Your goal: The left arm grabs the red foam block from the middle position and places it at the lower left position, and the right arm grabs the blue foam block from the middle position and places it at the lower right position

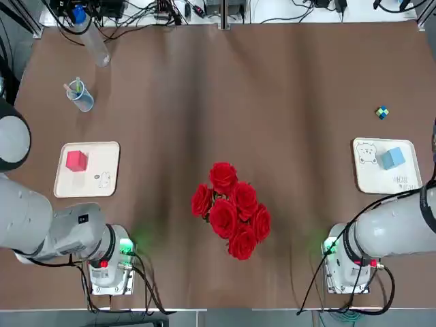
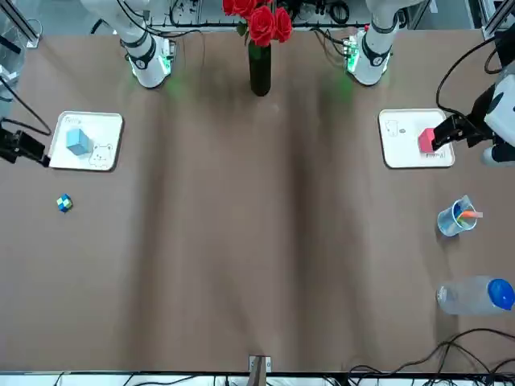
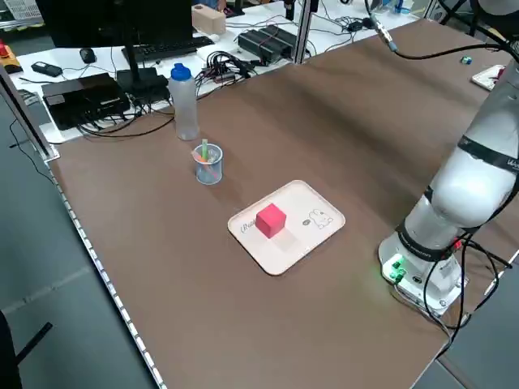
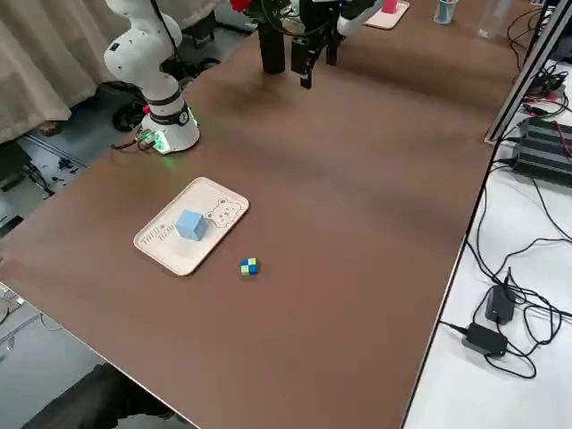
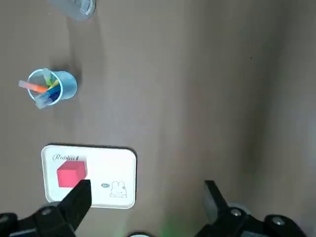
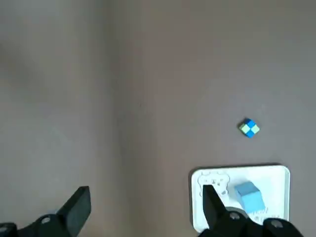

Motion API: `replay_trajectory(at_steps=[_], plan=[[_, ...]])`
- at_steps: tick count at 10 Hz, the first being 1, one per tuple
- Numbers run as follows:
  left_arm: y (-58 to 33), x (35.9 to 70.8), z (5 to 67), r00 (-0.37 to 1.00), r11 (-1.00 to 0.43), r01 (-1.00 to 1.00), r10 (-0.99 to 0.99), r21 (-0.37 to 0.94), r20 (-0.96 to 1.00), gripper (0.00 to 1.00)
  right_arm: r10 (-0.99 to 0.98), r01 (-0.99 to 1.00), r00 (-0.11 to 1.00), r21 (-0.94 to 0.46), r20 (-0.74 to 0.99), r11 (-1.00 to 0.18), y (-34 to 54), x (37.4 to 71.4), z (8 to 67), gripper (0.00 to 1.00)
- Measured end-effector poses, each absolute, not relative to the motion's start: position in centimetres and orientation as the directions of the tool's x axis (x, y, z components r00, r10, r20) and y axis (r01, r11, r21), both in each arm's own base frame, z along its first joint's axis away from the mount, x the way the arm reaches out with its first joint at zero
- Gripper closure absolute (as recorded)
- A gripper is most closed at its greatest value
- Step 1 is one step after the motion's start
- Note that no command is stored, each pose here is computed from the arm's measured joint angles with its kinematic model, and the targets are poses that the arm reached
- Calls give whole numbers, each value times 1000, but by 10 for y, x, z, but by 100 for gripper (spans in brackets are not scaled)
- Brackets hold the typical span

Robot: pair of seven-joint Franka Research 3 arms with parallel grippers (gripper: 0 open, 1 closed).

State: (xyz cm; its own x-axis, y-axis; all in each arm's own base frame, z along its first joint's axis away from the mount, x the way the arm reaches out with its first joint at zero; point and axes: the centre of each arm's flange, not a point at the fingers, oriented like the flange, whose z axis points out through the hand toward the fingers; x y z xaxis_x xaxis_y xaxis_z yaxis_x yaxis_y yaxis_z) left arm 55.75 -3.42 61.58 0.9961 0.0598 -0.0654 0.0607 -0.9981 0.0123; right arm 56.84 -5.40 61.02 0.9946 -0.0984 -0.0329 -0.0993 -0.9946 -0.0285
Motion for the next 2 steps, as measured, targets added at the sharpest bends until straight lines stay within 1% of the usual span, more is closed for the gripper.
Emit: replay_trajectory(at_steps=[2], plan=[[-34,557,616,996,-998,62,61,12,-65,0,-87,-89,995,-29,-51,-996,-54,567,608,0]])
